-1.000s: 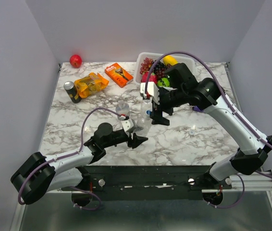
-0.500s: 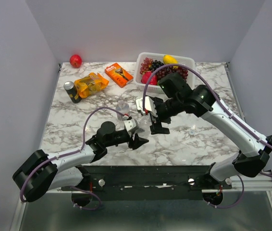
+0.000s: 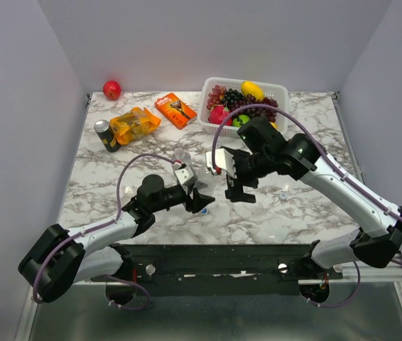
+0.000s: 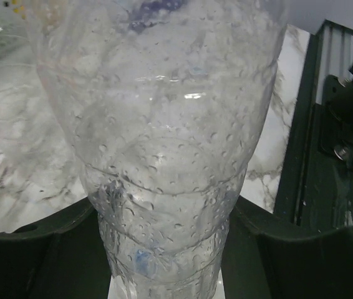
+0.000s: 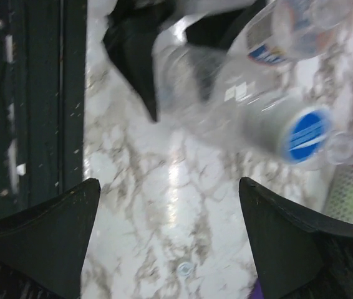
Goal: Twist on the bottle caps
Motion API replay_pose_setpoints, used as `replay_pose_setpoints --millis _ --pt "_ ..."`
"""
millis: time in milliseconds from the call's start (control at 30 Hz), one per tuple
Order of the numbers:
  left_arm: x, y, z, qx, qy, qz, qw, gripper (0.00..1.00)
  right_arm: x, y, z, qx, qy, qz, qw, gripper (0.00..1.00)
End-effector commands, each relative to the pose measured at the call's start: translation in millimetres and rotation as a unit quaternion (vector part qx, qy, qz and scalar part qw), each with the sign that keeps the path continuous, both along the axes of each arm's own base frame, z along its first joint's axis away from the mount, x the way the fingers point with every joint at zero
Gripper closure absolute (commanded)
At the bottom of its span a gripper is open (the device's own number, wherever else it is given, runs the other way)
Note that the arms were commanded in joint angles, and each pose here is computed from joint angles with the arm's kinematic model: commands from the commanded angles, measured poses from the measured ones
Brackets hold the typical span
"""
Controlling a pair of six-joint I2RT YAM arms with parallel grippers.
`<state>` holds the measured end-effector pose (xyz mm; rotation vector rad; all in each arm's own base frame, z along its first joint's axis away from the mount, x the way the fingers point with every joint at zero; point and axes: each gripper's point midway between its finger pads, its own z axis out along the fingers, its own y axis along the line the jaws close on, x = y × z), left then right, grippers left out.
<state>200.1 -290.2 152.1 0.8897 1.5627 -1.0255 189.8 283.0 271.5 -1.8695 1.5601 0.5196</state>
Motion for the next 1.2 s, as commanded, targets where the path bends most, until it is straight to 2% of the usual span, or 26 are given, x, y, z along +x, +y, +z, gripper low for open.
replay_pose_setpoints --millis 0,133,300,400,467,567,900,1167 --pt "30.4 10.0 36.8 -0.043 -0.031 0.063 0.997 1.00 -49.9 -43.0 -37.6 -0.097 0.115 -0.009 0.989 0.00" --pt "26.3 9.8 32.5 -0.035 -0.034 0.052 0.997 1.00 -60.5 -54.9 -38.1 -0.108 0.130 -0.018 0.986 0.00" --pt "24.1 8.9 28.9 -0.031 -0.029 0.045 0.998 1.00 -38.8 -46.9 -23.7 -0.087 0.097 -0.049 0.990 0.01" --pt "19.3 7.4 22.6 -0.020 -0.025 0.032 0.999 1.00 -5.0 -23.9 28.8 -0.005 0.033 -0.074 0.997 0.01" --pt "14.6 5.9 18.5 -0.012 -0.025 0.020 0.999 1.00 7.0 -9.9 61.1 0.040 -0.012 -0.060 0.997 0.00" --pt "7.6 2.0 16.3 -0.007 -0.025 0.007 1.000 1.00 20.8 4.1 76.2 0.072 -0.041 -0.060 0.995 0.00" --pt "-11.3 -14.9 20.8 -0.005 -0.032 -0.040 0.999 1.00 14.2 32.3 68.5 0.096 -0.037 0.022 0.994 0.00" --pt "-5.7 -17.4 32.3 -0.016 -0.038 -0.030 0.999 1.00 -10.1 18.8 30.2 0.043 0.015 0.063 0.997 0.00"
